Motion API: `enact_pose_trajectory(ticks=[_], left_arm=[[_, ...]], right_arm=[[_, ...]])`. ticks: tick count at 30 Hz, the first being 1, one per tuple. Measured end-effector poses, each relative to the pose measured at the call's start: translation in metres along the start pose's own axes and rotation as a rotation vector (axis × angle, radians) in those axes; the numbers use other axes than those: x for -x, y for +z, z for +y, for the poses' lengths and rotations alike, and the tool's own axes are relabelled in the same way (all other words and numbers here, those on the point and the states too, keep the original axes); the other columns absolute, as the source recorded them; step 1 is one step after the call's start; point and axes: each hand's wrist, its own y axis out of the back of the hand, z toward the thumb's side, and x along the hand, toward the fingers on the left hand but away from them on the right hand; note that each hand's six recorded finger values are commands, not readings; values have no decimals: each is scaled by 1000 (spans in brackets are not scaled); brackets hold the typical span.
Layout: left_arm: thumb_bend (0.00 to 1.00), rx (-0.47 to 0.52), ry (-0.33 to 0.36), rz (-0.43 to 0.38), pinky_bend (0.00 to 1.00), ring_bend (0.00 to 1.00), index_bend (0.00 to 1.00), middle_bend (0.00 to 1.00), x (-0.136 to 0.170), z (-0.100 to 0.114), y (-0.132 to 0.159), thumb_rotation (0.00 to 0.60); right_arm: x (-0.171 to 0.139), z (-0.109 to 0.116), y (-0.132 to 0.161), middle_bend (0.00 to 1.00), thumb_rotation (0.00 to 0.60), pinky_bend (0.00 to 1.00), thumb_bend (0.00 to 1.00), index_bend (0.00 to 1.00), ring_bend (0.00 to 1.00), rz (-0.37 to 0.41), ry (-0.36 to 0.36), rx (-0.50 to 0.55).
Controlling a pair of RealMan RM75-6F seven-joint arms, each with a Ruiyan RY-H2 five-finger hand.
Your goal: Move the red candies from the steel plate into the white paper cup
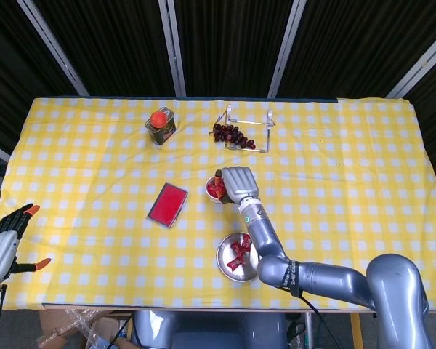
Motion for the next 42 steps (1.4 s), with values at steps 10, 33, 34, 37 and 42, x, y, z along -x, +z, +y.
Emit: enact_pose_trajectory(ticks=[10, 33, 34, 37, 42], left_arm=[[45, 2, 2, 0, 0, 0, 0, 0, 0, 0, 0, 600], [44, 1, 10, -10, 0, 0, 0, 0, 0, 2, 1, 600], [44, 0, 12, -11, 0, 0, 0, 0, 1, 2, 1, 600], [44, 0, 15, -13, 0, 0, 0, 0, 1, 2, 1, 600], [44, 0, 21, -15, 0, 0, 0, 0, 1, 3, 1, 600]], right_arm=[[-3, 5, 6, 804, 600, 923, 518, 291, 830, 23, -25, 4], [-24, 22, 4, 804, 600, 923, 511, 284, 829, 36, -71, -10], [-29, 22, 4, 804, 600, 923, 504, 284, 830, 43, -72, -11], [-43, 21, 5, 804, 600, 923, 481, 285, 829, 67, -66, -20], [-76, 10, 0, 804, 600, 923, 450, 285, 830, 100, -22, -45]])
